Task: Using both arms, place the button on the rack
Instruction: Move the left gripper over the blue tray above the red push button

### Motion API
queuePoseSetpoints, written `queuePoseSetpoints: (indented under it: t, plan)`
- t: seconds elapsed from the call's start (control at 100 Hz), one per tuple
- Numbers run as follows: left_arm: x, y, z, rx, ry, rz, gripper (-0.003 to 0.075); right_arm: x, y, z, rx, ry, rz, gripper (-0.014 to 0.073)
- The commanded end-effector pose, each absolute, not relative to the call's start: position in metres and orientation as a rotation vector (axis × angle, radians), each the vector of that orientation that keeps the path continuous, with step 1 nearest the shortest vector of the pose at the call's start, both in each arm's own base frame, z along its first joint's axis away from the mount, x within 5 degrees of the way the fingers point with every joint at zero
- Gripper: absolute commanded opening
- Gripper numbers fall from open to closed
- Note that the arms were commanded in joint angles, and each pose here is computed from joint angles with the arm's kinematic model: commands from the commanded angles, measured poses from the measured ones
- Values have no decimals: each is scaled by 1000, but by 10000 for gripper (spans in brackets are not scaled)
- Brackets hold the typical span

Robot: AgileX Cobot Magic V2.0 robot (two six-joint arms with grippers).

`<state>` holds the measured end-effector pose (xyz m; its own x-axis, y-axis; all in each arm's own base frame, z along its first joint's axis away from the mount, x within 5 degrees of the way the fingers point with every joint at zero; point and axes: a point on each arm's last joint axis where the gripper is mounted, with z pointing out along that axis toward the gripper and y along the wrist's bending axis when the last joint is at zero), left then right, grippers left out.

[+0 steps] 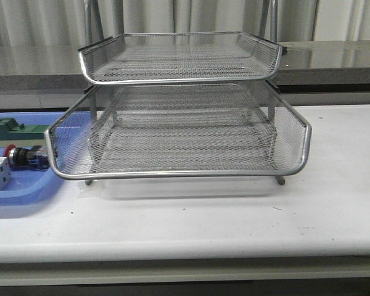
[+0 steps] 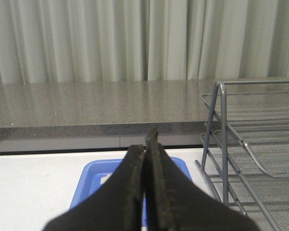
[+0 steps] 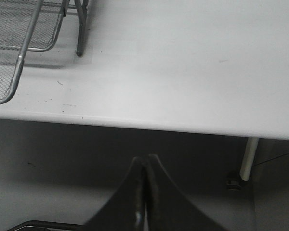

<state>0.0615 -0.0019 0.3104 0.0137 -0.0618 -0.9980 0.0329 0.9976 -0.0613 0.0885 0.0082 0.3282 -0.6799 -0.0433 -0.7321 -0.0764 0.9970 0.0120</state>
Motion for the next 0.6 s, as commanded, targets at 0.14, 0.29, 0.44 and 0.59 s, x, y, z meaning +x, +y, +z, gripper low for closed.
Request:
queuePoseSetpoints:
  t: [0.14,0.29,0.44,0.59]
  plan:
    - [106,-3,365,-16,1731,-53,-20,91,7,341,-83,2238,40,-68]
    - [150,0,375,21,1962,47,-20,91,7,341,-83,2238,40,-68]
    - [191,2,374,41,2133,117,-20,91,7,341,-83,2238,40,-68]
    - [228,1,364,46,2237,124,-20,91,7,341,-83,2238,40,-68]
